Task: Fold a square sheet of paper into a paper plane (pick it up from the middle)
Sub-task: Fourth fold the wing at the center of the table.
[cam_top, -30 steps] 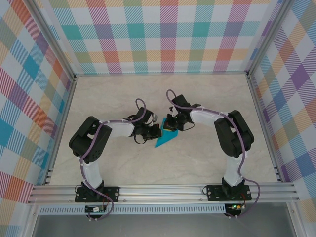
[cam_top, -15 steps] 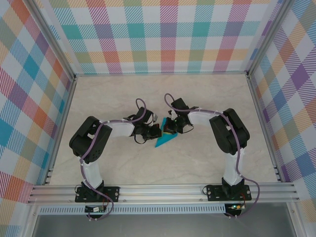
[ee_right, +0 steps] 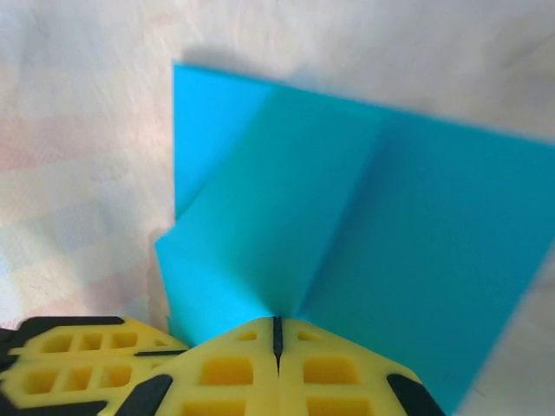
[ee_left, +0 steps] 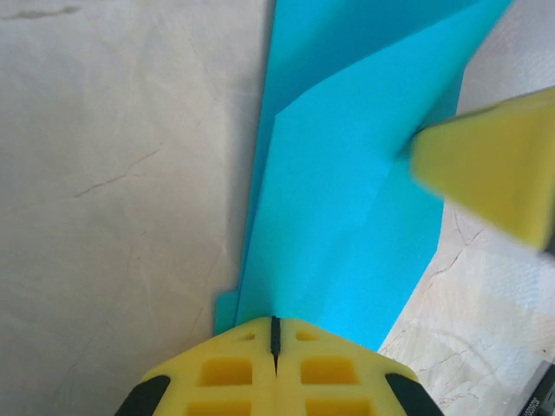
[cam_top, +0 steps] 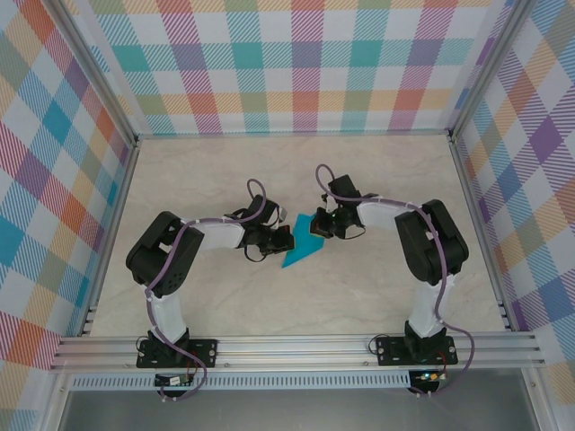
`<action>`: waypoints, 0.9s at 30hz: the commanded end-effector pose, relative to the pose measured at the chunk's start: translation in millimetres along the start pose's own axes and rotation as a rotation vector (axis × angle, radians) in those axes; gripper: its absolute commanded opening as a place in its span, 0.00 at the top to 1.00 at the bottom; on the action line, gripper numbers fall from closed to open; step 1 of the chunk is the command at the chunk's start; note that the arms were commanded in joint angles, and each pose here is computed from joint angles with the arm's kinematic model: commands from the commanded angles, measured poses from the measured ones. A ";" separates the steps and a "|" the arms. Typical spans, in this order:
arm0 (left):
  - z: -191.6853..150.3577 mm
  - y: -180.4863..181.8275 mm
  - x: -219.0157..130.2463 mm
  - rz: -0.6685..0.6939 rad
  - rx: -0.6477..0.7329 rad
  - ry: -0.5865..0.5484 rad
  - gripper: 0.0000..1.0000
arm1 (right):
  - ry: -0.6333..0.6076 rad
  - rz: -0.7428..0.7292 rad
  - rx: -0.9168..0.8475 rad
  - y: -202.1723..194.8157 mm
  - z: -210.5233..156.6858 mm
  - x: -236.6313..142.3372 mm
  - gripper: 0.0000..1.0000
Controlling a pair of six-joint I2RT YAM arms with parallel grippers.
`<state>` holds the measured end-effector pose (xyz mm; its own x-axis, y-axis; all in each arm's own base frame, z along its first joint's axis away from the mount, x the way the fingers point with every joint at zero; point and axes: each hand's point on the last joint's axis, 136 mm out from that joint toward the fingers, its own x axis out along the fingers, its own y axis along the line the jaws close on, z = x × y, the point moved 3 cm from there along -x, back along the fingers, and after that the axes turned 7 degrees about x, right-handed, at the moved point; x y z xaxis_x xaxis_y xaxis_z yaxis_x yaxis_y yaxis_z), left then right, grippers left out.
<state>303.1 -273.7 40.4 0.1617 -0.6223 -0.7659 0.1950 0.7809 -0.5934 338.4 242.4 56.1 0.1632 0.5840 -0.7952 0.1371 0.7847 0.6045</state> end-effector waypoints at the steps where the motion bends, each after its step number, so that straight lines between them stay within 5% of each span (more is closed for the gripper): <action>1: -61.6 53.0 11.2 0.188 -0.094 0.213 1.00 | -0.056 0.070 -0.083 30.6 1.7 -17.9 1.00; 15: -60.1 51.3 10.6 0.191 -0.080 0.219 1.00 | 0.020 0.021 -0.088 19.7 -4.3 25.3 1.00; 27: -65.9 54.2 11.3 0.189 -0.068 0.235 1.00 | -0.140 -0.083 0.076 -33.4 70.1 -10.1 1.00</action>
<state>302.9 -273.7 40.5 0.1592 -0.6219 -0.7667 0.2303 0.7786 -0.5837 382.6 212.6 45.0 0.2446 0.5385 -0.8064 0.2117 0.7819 0.5864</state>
